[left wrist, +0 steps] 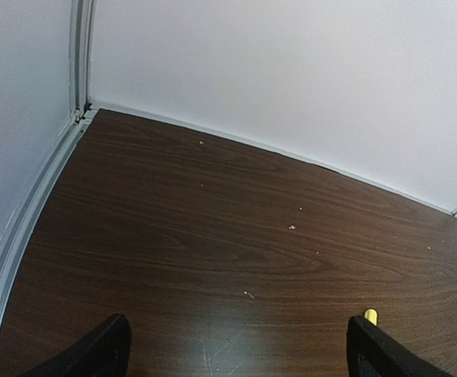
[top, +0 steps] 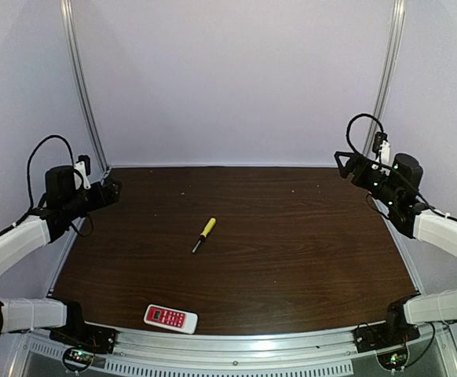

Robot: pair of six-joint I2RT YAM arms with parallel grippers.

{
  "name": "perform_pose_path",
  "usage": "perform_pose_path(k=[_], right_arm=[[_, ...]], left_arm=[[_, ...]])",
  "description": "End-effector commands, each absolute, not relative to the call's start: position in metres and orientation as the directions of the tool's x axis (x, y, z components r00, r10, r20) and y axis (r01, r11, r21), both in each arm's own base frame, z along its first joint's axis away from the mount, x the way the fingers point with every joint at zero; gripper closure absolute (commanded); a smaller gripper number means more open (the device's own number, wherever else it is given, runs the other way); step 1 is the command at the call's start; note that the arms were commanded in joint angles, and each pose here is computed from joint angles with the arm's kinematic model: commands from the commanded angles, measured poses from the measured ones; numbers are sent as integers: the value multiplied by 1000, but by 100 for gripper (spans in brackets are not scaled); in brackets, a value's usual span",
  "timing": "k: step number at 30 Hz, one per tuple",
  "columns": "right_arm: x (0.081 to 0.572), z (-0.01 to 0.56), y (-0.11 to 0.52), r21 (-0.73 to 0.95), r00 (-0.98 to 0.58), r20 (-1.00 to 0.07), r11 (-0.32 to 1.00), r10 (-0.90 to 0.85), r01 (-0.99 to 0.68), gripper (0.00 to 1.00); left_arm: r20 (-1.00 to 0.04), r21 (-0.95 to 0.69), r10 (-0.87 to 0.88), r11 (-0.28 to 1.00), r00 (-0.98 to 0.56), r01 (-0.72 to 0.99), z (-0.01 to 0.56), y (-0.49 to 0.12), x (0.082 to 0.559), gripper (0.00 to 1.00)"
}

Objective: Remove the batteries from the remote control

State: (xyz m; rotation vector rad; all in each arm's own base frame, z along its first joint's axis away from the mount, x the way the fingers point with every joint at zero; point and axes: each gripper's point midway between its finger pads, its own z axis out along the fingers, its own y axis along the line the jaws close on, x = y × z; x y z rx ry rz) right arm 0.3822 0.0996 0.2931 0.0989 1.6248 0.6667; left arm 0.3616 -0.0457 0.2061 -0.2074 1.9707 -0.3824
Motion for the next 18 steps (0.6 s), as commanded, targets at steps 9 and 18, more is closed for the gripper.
perform_pose_path(k=[9,18], right_arm=[[393,283,148,471,-342,-874,775,345,-422,0],[378,250,243,263,-398,-917,778,19,-570,0]], left_arm=[[-884,-274,-185,949,-430,156,211,-86,362,3],[-865,-257,-141,949,-482,185,192,-106,357,3]])
